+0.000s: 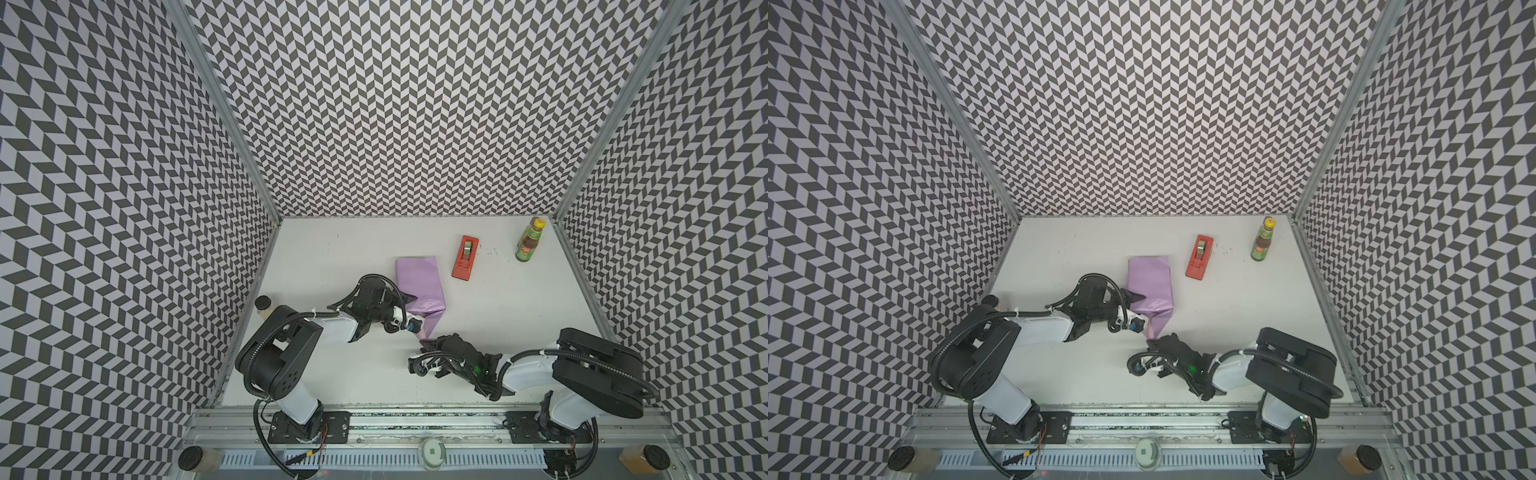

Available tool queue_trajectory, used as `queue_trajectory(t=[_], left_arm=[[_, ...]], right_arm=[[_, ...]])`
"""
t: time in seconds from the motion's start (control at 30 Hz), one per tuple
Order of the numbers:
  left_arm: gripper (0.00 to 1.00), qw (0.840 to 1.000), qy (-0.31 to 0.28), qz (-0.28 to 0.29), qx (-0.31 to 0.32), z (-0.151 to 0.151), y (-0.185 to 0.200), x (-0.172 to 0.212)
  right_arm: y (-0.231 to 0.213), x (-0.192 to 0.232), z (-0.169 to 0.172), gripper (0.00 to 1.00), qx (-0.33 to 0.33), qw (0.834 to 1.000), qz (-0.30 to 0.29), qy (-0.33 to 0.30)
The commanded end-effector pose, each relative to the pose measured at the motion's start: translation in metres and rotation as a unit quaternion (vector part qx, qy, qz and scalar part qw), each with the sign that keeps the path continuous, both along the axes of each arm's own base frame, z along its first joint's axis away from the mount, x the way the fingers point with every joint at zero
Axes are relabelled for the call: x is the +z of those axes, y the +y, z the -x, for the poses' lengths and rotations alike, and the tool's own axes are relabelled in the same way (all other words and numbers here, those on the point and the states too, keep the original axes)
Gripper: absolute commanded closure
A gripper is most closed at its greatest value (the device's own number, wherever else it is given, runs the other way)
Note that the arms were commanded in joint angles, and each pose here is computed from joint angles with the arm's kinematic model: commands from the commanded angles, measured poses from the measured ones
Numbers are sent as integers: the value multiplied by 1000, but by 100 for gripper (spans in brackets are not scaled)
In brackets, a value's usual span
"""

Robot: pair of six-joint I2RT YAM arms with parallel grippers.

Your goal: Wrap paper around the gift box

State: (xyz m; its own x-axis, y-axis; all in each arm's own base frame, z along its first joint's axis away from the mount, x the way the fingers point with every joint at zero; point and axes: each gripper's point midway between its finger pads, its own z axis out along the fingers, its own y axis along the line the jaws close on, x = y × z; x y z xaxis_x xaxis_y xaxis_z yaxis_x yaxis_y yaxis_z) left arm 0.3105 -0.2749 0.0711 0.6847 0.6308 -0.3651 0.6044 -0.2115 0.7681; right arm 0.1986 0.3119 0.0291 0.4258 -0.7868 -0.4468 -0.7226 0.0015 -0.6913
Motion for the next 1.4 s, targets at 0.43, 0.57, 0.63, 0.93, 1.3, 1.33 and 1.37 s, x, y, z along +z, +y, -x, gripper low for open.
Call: queue_trajectory(t=[0.43, 0.57, 0.63, 0.93, 1.3, 1.33, 1.37], left_arm=[[22, 998, 68, 14, 8, 17, 2, 12], [19, 998, 56, 35, 6, 18, 1, 35], [18, 998, 52, 41, 5, 19, 2, 44], [28, 999, 25, 15, -35, 68, 25, 50], [55, 992, 41, -98, -63, 89, 34, -16], [56, 992, 42, -105, -63, 87, 33, -21], [57, 991, 42, -111, -68, 86, 32, -24]], right_arm=[[-19, 67, -8, 75, -69, 986, -152, -16], [-29, 93, -18, 75, -87, 974, -210, -10], [-36, 111, -27, 75, -97, 963, -251, -5], [-58, 146, -91, 62, -166, 922, -344, 65], [-43, 142, -127, 45, -202, 897, -361, 156], [-41, 141, -127, 45, -198, 897, -360, 160], [-40, 140, -128, 45, -198, 897, -360, 163]])
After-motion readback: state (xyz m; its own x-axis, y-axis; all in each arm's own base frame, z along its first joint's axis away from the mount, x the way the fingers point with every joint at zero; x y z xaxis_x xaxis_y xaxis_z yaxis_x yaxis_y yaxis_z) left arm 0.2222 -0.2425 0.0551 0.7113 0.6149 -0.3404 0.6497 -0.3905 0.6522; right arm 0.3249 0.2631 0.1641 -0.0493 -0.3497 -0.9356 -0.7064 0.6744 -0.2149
